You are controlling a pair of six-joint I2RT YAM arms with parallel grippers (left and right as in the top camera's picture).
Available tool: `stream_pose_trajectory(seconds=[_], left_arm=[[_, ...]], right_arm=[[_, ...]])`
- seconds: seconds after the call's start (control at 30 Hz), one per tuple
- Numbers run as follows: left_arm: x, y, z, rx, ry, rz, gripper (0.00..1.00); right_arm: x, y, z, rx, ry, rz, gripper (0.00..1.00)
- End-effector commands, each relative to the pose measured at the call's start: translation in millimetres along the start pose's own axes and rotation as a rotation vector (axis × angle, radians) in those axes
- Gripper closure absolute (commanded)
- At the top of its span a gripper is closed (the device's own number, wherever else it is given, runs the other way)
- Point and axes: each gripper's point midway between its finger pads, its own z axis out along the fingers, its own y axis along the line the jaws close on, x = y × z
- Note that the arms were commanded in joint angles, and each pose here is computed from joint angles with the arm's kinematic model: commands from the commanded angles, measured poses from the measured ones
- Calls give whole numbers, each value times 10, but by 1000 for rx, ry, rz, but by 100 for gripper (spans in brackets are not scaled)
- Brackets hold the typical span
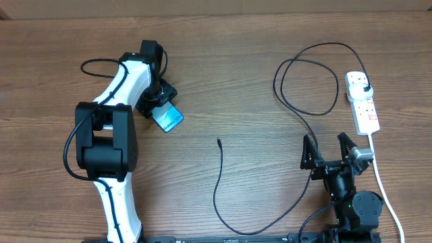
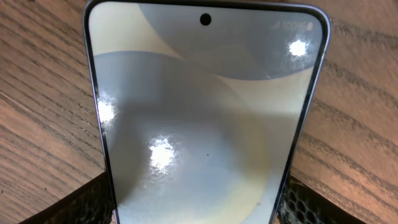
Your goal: Plug charger to phone and switch on socket
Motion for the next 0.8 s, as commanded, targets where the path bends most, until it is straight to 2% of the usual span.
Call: stream_pose_trajectory(seconds=[0.0,0.2,0.5,0.6,0.77], left_arm=[[50,72,279,-32,48,-23,30],[52,69,279,-31,50,-23,42],[44,50,280,-22,48,-23,79],[66,23,279,-7,62,-24,96],[84,-20,274,15,76,-25,96]], right_arm=[[20,-10,1,5,-4,-1,0],[21,-11,1,5,-3,-1,0],[20,-10,1,5,-4,-1,0],[21,-11,1,5,-3,-1,0],[21,-11,1,5,-3,-1,0]])
